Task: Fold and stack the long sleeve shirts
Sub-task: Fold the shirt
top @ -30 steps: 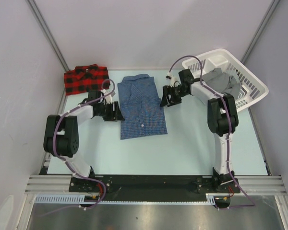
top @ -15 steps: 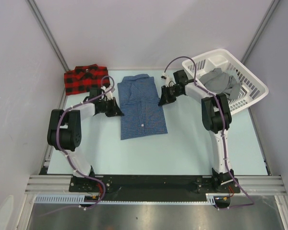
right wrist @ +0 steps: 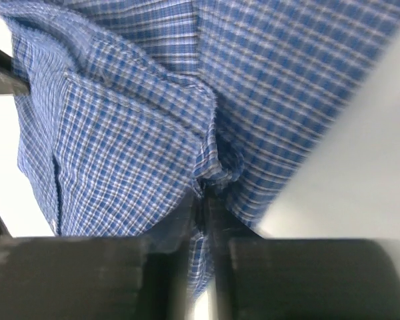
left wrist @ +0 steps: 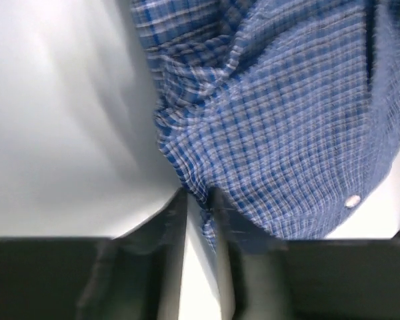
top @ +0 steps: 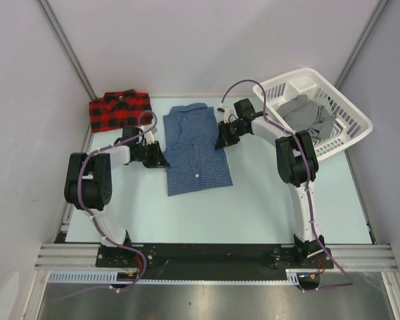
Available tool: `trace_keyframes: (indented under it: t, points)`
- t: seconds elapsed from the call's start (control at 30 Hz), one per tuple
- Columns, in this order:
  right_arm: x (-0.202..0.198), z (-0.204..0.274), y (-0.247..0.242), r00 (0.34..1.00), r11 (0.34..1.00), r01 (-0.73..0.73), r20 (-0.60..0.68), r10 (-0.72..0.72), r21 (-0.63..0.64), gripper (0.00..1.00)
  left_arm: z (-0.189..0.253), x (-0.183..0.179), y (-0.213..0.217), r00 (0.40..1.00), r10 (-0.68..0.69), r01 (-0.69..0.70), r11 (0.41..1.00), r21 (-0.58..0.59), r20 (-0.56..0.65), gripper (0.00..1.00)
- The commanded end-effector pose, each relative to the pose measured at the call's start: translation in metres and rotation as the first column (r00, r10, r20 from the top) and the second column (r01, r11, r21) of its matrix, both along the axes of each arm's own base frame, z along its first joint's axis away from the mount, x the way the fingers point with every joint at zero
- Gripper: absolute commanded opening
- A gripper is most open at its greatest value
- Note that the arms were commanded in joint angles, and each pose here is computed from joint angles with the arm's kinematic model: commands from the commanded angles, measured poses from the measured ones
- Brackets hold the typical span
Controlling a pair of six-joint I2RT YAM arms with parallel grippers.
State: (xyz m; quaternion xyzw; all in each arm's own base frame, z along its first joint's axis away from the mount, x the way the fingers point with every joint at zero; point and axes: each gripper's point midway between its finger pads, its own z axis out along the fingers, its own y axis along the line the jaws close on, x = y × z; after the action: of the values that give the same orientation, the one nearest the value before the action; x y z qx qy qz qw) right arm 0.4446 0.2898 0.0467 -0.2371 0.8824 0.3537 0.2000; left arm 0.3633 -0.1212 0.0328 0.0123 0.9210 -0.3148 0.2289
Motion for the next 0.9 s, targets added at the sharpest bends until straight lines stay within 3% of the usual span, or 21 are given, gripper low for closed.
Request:
trace_keyframes:
  t: [0.0,0.03,0.1,0.13,0.23,0.33,0.37,0.4,0.47,0.5,0.53,0.57,0.6,0.73,0.77,0.87]
  points:
    - [0.024,0.033,-0.013,0.995,0.998,0.052,0.08,-0.055,0.037,0.37,0.018,0.025,0.011,0.995,0.011,-0.013,1.0,0.017,0.099,0.43]
    - [0.027,0.043,-0.019,0.994,0.997,0.058,0.09,-0.062,0.052,0.55,0.026,0.025,0.011,0.992,0.011,-0.012,1.0,0.003,0.125,0.49]
    - [0.022,0.082,-0.021,0.99,0.993,0.033,0.133,-0.047,0.109,0.68,0.056,0.02,0.009,0.978,0.0,0.005,1.0,-0.024,0.208,0.64]
    - [0.015,0.089,-0.025,0.991,0.992,0.03,0.125,-0.045,0.12,0.82,0.07,0.013,0.009,0.974,-0.018,0.036,0.996,-0.077,0.226,0.72]
    - [-0.015,0.128,-0.036,0.991,0.981,-0.009,0.13,-0.016,0.195,0.99,0.114,-0.021,-0.013,0.948,-0.101,0.155,0.974,-0.162,0.303,0.99]
    - [-0.054,0.149,-0.032,0.997,0.957,-0.052,0.065,0.035,0.285,1.0,0.128,-0.06,-0.052,0.934,-0.18,0.262,0.933,-0.248,0.31,0.99]
    - [-0.079,0.142,-0.023,0.996,0.938,-0.082,-0.009,0.09,0.336,1.0,0.118,-0.079,-0.071,0.956,-0.186,0.254,0.914,-0.317,0.229,1.0]
    - [-0.09,0.143,-0.017,0.993,0.922,-0.095,-0.036,0.117,0.376,1.0,0.125,-0.076,-0.083,0.938,-0.188,0.285,0.897,-0.339,0.292,1.0]
    - [-0.126,0.129,-0.004,0.965,0.898,-0.097,-0.18,0.19,0.428,1.0,0.118,-0.095,-0.111,0.953,-0.205,0.285,0.856,-0.432,0.222,0.99]
    - [-0.131,0.126,0.001,0.959,0.887,-0.112,-0.187,0.215,0.447,1.0,0.126,-0.09,-0.122,0.936,-0.206,0.321,0.833,-0.45,0.287,0.99]
    - [-0.137,0.12,0.005,0.951,0.884,-0.114,-0.208,0.229,0.454,0.99,0.112,-0.09,-0.13,0.947,-0.215,0.306,0.828,-0.471,0.237,0.99]
    - [-0.147,0.104,0.007,0.923,0.885,-0.069,-0.307,0.232,0.461,0.99,0.107,-0.093,-0.137,0.96,-0.212,0.277,0.819,-0.503,0.184,1.0]
    - [-0.148,0.099,0.015,0.923,0.873,-0.09,-0.289,0.254,0.479,0.99,0.109,-0.088,-0.14,0.956,-0.206,0.287,0.804,-0.52,0.21,0.99]
    - [-0.144,0.039,0.016,0.882,0.898,-0.011,-0.418,0.216,0.44,0.99,0.053,-0.072,-0.134,0.986,-0.154,0.166,0.846,-0.507,0.067,0.99]
    - [-0.143,0.011,0.014,0.868,0.912,0.009,-0.456,0.197,0.411,0.99,0.024,-0.07,-0.127,0.991,-0.128,0.094,0.858,-0.505,-0.034,0.99]
    - [-0.135,-0.025,0.002,0.853,0.933,0.05,-0.502,0.146,0.356,0.99,-0.019,-0.067,-0.096,0.984,-0.043,-0.041,0.888,-0.458,-0.172,0.99]
